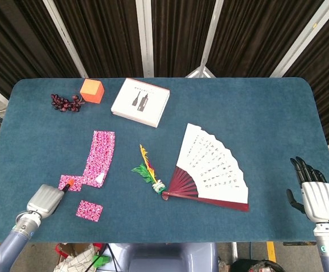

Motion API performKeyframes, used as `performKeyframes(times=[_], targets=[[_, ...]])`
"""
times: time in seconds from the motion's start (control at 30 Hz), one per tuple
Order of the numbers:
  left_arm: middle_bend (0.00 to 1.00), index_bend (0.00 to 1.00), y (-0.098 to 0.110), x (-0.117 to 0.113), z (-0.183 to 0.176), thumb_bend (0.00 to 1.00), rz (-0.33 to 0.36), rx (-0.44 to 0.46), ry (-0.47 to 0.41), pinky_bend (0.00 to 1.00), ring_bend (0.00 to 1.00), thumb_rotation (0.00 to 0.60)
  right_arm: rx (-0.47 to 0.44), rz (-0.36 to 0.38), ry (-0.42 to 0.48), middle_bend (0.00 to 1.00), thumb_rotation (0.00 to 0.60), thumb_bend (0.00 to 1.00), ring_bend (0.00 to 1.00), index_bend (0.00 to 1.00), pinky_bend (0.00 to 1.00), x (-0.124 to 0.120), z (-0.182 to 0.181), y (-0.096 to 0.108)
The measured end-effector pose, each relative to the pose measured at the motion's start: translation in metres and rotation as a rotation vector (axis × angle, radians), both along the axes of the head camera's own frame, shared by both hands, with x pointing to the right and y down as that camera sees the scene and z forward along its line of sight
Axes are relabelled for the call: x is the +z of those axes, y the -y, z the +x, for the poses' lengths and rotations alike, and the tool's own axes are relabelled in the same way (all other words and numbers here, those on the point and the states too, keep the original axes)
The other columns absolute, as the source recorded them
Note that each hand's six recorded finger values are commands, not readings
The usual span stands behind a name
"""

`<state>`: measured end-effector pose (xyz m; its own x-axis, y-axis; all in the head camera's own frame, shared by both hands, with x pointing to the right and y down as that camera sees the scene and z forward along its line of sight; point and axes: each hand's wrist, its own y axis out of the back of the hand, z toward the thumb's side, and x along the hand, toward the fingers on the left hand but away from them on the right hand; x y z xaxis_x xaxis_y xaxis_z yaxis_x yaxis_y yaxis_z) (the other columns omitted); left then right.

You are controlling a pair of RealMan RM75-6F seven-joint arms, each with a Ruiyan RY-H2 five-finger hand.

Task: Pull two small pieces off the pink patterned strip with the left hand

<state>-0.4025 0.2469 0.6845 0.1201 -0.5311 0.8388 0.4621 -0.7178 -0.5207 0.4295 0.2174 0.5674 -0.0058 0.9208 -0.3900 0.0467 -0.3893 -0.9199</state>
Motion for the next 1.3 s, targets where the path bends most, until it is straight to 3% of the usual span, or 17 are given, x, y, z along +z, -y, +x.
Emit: performKeyframes(times=[0.57, 0.67, 0.77, 0.83, 0.93, 1.07, 1.23, 1.3], targets=[[0.87, 0.08, 0.004, -0.013, -0.036, 0.89, 0.037, -0.076, 0.032, 0.75, 0.8, 0.6, -0.007, -0.004, -0.001, 0.09, 0.6, 0.43, 0.16, 0.01, 0.23, 0.001, -0.002, 0.0], [0.85, 0.08, 0.007, -0.017, -0.031, 0.78, 0.051, -0.076, 0.002, 0.74, 0.77, 0.6, -0.011, -0.005, -0.001, 0.09, 0.6, 0.43, 0.16, 0.01, 0.23, 0.002, -0.004, 0.0], [0.73, 0.09, 0.011, -0.025, -0.023, 0.53, 0.074, -0.077, -0.04, 0.67, 0.63, 0.6, -0.008, -0.004, -0.002, 0.09, 0.6, 0.43, 0.16, 0.01, 0.23, 0.002, -0.003, 0.0], [0.57, 0.09, 0.014, -0.035, -0.017, 0.41, 0.104, -0.084, -0.08, 0.52, 0.46, 0.6, -0.003, -0.003, -0.002, 0.09, 0.6, 0.43, 0.16, 0.01, 0.23, 0.001, -0.002, 0.0], [0.37, 0.09, 0.019, -0.054, -0.01, 0.35, 0.166, -0.097, -0.136, 0.34, 0.29, 0.6, -0.002, -0.003, 0.001, 0.09, 0.6, 0.43, 0.16, 0.01, 0.23, 0.001, -0.001, 0.0], [0.2, 0.09, 0.023, -0.091, -0.01, 0.31, 0.316, -0.137, -0.21, 0.23, 0.15, 0.6, -0.006, -0.004, 0.007, 0.09, 0.6, 0.43, 0.16, 0.01, 0.23, 0.001, -0.003, 0.0], [0.11, 0.09, 0.011, -0.132, -0.025, 0.26, 0.498, -0.233, -0.255, 0.16, 0.05, 0.6, -0.007, -0.001, 0.007, 0.09, 0.6, 0.43, 0.16, 0.01, 0.23, 0.001, -0.004, 0.0], [0.08, 0.09, 0.004, -0.138, -0.03, 0.25, 0.531, -0.273, -0.268, 0.15, 0.03, 0.6, -0.003, 0.0, 0.006, 0.09, 0.6, 0.43, 0.16, 0.01, 0.23, 0.001, -0.003, 0.0]])
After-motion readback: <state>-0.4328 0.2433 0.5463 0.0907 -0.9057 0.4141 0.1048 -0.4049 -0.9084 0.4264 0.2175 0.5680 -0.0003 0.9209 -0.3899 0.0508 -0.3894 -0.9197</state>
